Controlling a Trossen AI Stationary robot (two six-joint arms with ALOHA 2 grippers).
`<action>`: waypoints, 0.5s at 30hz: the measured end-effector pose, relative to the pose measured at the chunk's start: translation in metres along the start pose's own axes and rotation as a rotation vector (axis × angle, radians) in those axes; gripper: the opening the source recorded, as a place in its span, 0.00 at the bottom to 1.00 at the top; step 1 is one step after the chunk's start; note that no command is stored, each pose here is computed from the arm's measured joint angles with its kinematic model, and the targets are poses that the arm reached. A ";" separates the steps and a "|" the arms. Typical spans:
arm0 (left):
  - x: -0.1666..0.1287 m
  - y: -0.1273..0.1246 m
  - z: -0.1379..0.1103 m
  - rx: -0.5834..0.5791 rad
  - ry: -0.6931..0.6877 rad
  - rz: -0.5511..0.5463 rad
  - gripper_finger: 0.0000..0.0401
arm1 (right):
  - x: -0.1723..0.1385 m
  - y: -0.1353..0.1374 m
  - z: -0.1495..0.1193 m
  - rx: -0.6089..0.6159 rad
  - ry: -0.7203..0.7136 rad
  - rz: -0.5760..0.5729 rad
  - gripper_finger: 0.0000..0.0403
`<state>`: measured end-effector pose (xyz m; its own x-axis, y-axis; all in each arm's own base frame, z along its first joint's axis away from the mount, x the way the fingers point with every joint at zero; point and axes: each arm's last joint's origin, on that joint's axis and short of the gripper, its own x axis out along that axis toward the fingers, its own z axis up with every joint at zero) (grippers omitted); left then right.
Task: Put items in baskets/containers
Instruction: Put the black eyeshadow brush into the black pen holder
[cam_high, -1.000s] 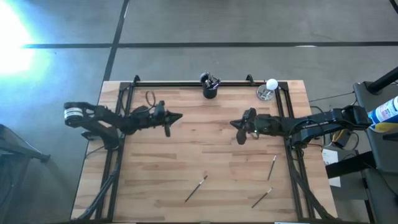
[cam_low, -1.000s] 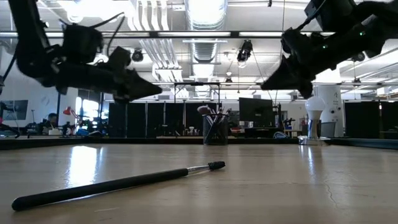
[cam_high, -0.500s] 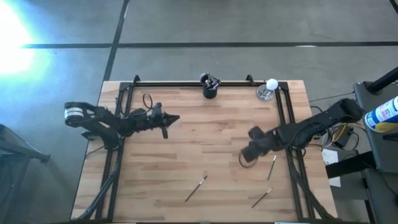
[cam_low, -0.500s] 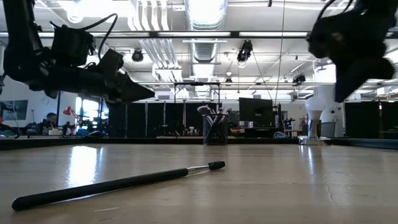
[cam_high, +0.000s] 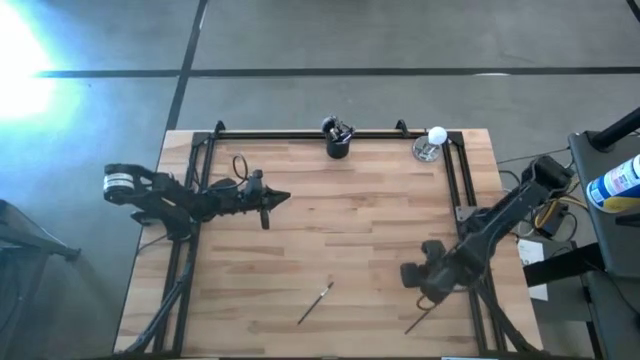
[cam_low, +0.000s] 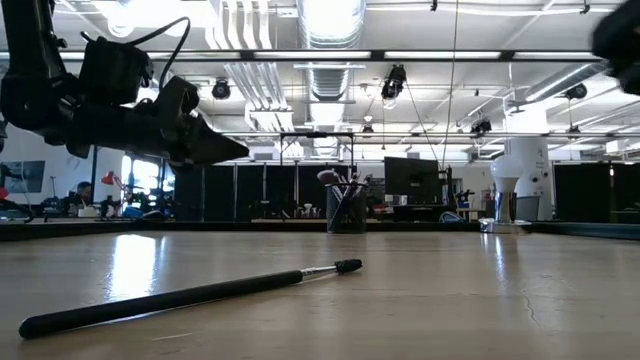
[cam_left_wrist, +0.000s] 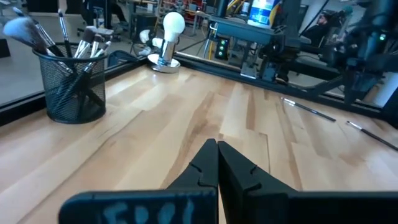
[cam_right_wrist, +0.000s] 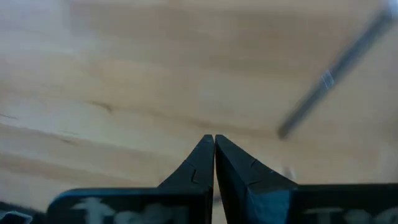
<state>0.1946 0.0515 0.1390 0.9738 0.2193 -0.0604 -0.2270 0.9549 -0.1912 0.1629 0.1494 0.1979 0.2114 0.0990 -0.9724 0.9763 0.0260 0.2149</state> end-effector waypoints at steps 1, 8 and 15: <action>0.000 0.000 0.000 0.000 0.000 0.000 0.00 | 0.001 -0.001 -0.005 -0.001 0.024 -0.031 0.03; 0.000 0.000 0.000 -0.008 0.004 -0.001 0.00 | 0.011 0.005 -0.029 -0.043 0.150 -0.199 0.09; 0.000 -0.001 -0.001 -0.009 0.011 -0.005 0.00 | 0.024 -0.012 -0.038 -0.407 0.196 -0.278 0.24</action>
<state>0.1946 0.0502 0.1379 0.9746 0.2128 -0.0700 -0.2228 0.9541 -0.2001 0.1542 0.1896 0.1758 -0.1038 0.2168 -0.9707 0.8891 0.4576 0.0072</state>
